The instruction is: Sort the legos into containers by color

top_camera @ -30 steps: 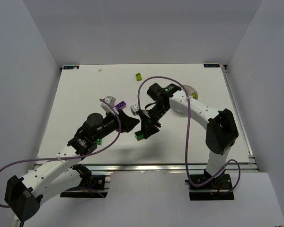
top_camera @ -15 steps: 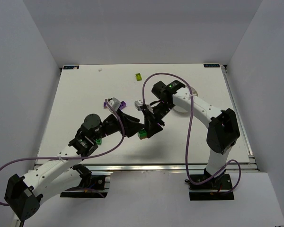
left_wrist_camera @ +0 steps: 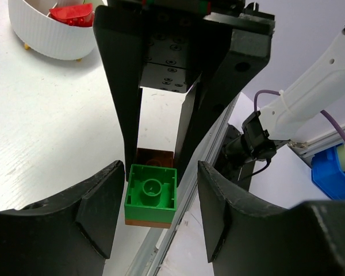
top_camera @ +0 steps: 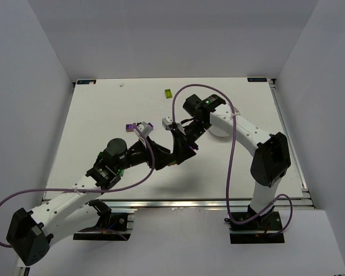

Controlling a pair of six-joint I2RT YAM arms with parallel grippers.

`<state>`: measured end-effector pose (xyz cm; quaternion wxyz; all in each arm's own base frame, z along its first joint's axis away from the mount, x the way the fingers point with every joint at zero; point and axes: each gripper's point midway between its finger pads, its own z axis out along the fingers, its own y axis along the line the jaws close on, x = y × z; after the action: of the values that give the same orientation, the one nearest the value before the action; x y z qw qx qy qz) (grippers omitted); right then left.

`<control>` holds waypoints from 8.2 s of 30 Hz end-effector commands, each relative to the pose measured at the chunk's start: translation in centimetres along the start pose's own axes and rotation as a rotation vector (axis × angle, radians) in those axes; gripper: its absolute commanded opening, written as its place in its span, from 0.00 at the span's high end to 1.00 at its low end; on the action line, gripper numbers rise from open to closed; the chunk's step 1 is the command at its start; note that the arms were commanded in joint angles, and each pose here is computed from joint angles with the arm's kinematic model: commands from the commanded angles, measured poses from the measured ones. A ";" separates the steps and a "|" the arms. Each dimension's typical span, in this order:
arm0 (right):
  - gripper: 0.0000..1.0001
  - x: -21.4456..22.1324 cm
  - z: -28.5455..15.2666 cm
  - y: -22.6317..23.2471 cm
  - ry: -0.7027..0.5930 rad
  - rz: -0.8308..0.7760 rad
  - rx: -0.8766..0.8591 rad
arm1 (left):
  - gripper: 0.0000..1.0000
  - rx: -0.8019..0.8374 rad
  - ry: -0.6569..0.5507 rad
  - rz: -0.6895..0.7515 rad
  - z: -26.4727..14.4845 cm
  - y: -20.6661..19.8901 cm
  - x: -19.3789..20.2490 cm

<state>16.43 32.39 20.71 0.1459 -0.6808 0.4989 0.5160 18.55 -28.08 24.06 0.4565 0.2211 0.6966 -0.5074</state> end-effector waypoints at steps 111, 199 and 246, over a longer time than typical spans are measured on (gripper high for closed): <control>1.00 8.9 -33.6 0.0 -0.435 0.304 1.163 | 1.00 -0.121 -0.131 -0.151 36.3 18.1 -8.2; 1.00 3.4 -25.4 -8.0 -0.113 -0.209 1.136 | 0.43 0.132 0.020 -0.487 21.7 5.7 -9.7; 1.00 8.2 -32.9 -4.2 -0.253 0.157 1.266 | 1.00 -0.459 0.126 -0.109 28.6 18.5 -7.6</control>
<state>37.90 6.51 24.88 0.5245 -0.3651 0.7420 0.2024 47.85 -45.50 15.70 0.3865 0.1071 0.8463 -0.3507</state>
